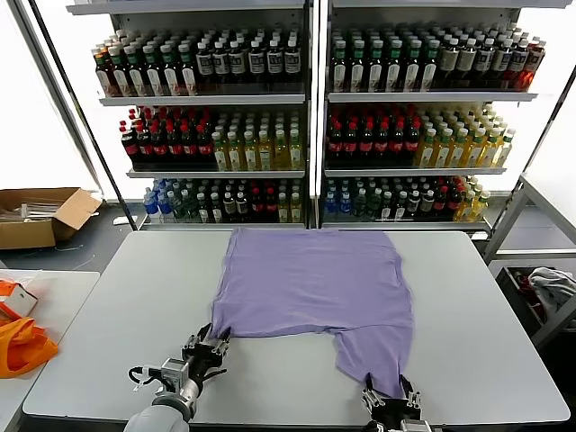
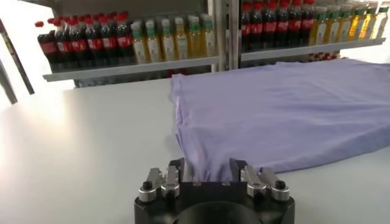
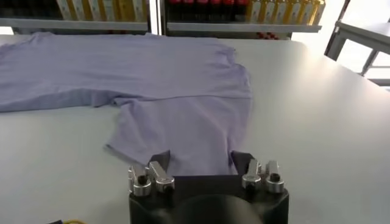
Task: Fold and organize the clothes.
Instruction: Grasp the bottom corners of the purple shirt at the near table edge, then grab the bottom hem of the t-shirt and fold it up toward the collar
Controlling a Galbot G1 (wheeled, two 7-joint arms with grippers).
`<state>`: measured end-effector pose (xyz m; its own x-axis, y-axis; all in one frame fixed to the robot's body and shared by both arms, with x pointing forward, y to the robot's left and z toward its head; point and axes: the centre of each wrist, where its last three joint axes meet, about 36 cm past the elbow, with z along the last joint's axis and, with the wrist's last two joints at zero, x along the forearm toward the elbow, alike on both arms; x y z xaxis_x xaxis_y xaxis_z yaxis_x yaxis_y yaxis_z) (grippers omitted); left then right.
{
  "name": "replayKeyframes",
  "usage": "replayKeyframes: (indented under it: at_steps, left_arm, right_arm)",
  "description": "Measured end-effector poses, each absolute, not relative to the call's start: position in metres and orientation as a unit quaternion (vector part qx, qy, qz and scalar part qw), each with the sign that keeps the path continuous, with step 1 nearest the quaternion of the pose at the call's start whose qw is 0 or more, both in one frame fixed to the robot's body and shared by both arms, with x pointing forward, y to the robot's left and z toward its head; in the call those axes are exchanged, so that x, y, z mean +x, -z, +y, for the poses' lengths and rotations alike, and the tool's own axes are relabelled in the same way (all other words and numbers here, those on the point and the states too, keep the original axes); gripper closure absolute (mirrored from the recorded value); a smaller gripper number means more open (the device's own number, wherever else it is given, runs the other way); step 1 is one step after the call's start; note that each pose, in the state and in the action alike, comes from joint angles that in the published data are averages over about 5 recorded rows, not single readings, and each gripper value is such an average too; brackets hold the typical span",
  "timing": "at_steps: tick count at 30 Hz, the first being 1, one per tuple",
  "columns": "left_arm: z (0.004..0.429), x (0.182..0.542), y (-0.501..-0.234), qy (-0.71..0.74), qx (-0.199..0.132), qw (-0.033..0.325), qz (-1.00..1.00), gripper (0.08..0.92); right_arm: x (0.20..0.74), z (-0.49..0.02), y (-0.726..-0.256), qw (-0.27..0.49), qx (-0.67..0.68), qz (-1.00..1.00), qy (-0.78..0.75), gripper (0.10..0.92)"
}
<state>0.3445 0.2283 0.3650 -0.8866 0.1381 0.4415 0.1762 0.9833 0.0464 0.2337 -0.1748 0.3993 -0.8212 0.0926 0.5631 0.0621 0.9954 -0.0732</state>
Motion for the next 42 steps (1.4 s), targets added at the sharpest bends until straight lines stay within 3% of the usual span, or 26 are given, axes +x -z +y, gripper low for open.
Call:
replayKeyframes:
  at_steps: [9,13,28,42]
  left_arm:
    - [0.223,0.340,-0.364,0.040,-0.090,0.227,-0.969,0.879]
    - [0.223,0.340,-0.366,0.039,-0.091,0.223,-0.970,0.915]
    - [0.214,0.355,-0.372,0.004,-0.089,0.172,-0.981,0.916]
    - [0.210,0.399,-0.374,-0.029,-0.091,0.114,-0.989,0.916]
  right_arm:
    - [0.235,-0.179,-0.399,0.288,-0.042,-0.956,-0.023,0.816]
    - [0.239,-0.181,-0.401,0.279,-0.043,-0.959,-0.018,0.901]
    - [0.276,-0.199,-0.423,0.175,-0.054,-0.982,-0.050,0.911]
    - [0.338,-0.212,-0.423,0.090,-0.051,-0.990,-0.092,0.911]
